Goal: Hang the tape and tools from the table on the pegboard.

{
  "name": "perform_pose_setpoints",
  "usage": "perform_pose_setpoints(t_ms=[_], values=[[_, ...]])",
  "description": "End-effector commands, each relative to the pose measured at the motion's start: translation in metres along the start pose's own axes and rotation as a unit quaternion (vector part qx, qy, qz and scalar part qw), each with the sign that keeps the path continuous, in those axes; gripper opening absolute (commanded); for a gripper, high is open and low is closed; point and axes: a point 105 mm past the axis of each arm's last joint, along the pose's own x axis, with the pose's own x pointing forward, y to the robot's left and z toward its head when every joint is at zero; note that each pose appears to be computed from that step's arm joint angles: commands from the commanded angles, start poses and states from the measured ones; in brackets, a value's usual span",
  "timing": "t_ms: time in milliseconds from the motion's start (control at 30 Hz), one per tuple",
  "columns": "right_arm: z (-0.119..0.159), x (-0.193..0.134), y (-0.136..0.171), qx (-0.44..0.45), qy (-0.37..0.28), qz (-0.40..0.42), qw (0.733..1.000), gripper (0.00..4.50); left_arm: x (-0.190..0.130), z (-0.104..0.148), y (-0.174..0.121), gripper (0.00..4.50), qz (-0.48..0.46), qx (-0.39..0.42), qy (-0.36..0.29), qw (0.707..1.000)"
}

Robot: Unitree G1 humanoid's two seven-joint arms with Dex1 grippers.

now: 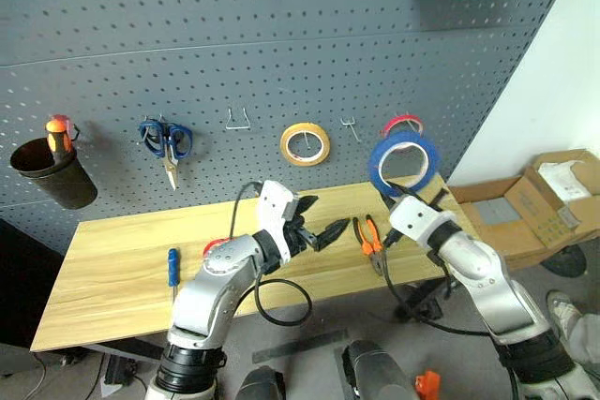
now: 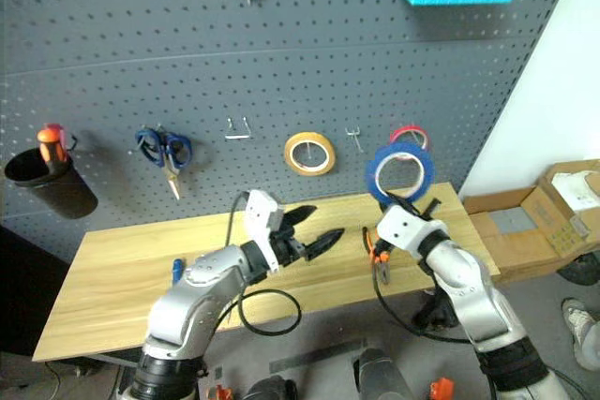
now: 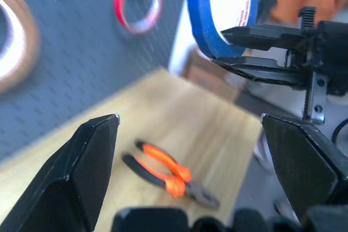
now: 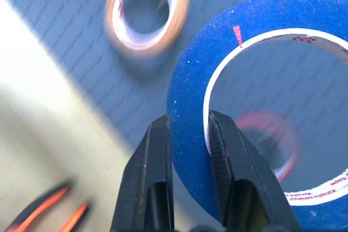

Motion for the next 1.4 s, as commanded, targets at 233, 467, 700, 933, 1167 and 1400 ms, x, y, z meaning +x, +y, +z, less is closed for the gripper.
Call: perform_pose_setpoints(t_ms=[233, 467, 700, 933, 1167, 1400], values=[[-0.008, 0.056, -0.004, 0.056, -0.025, 0.049, 0.997, 0.36, -0.002, 0.020, 0.013, 4.50, 0.043, 0.022, -0.031, 0.998], [-0.001, 0.082, 0.003, 0.082, -0.037, 0.103, 0.991, 0.36, -0.010, 0.017, 0.017, 4.50, 0.065, 0.017, -0.030, 0.997], [-0.016, 0.092, 0.007, 0.151, 0.010, 0.141, 0.978, 0.71, -0.014, 0.018, 0.018, 4.50, 0.071, 0.015, -0.030, 0.997], [-0.027, 0.089, 0.006, 0.161, 0.031, 0.134, 0.977, 2.80, -0.014, 0.018, 0.015, 4.50, 0.068, 0.017, -0.030, 0.997], [-0.035, 0.078, 0.009, 0.173, 0.045, 0.126, 0.976, 4.47, -0.013, 0.016, 0.012, 4.50, 0.063, 0.016, -0.029, 0.997], [-0.062, 0.021, 0.025, 0.216, 0.123, 0.108, 0.963, 4.47, -0.020, -0.010, -0.006, 4.50, 0.034, 0.016, 0.007, 0.999]])
